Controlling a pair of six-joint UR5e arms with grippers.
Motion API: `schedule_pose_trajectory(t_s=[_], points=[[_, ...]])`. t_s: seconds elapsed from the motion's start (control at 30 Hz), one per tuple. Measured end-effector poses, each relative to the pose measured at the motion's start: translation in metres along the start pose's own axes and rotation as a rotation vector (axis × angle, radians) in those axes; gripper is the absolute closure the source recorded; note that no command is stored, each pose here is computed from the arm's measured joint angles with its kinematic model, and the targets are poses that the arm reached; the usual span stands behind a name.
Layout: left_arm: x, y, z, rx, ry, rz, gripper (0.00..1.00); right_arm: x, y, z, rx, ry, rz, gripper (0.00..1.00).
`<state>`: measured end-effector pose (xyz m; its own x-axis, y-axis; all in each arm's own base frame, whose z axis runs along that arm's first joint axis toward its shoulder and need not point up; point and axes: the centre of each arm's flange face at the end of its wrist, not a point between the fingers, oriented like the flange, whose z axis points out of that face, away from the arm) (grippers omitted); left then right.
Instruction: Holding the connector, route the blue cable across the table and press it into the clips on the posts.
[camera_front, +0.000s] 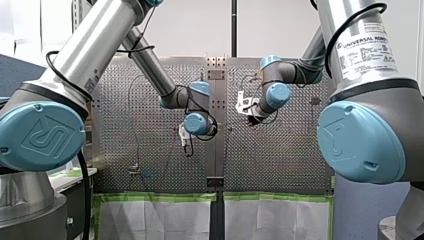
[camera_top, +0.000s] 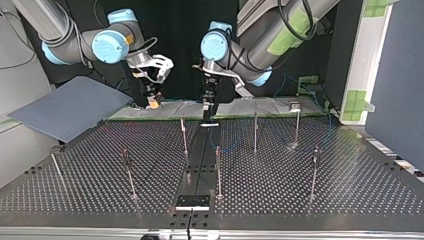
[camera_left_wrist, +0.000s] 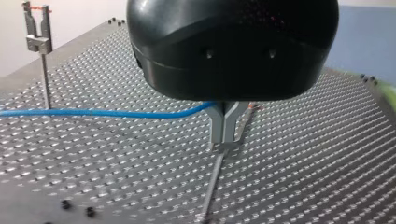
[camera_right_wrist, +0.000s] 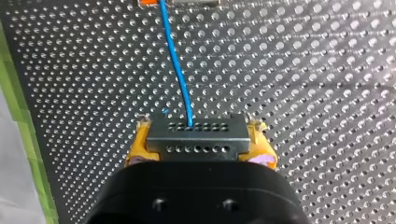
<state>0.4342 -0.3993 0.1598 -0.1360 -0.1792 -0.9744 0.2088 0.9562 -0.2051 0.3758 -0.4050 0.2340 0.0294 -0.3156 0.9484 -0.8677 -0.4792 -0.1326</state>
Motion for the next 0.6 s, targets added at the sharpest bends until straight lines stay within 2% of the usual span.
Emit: schedule_pose_trajectory(t_s=[0.17,0.37,0.47,0.6], points=[[0.034,0.005,-0.014,0.019,0.066,0.019,1.0,-0.011,0.005,0.013,0.0,0.015,0.005,1.0],[0.081,0.017,-0.033,0.014,0.166,0.051,1.0,-0.022,0.013,0.031,-0.004,0.043,0.008,1.0],[0.091,0.016,-0.031,0.014,0.181,0.052,1.0,-0.02,0.017,0.035,-0.004,0.066,0.01,1.0],[0.088,0.01,-0.021,0.022,0.164,0.041,1.0,-0.018,0.02,0.038,-0.005,0.086,0.012,1.0]])
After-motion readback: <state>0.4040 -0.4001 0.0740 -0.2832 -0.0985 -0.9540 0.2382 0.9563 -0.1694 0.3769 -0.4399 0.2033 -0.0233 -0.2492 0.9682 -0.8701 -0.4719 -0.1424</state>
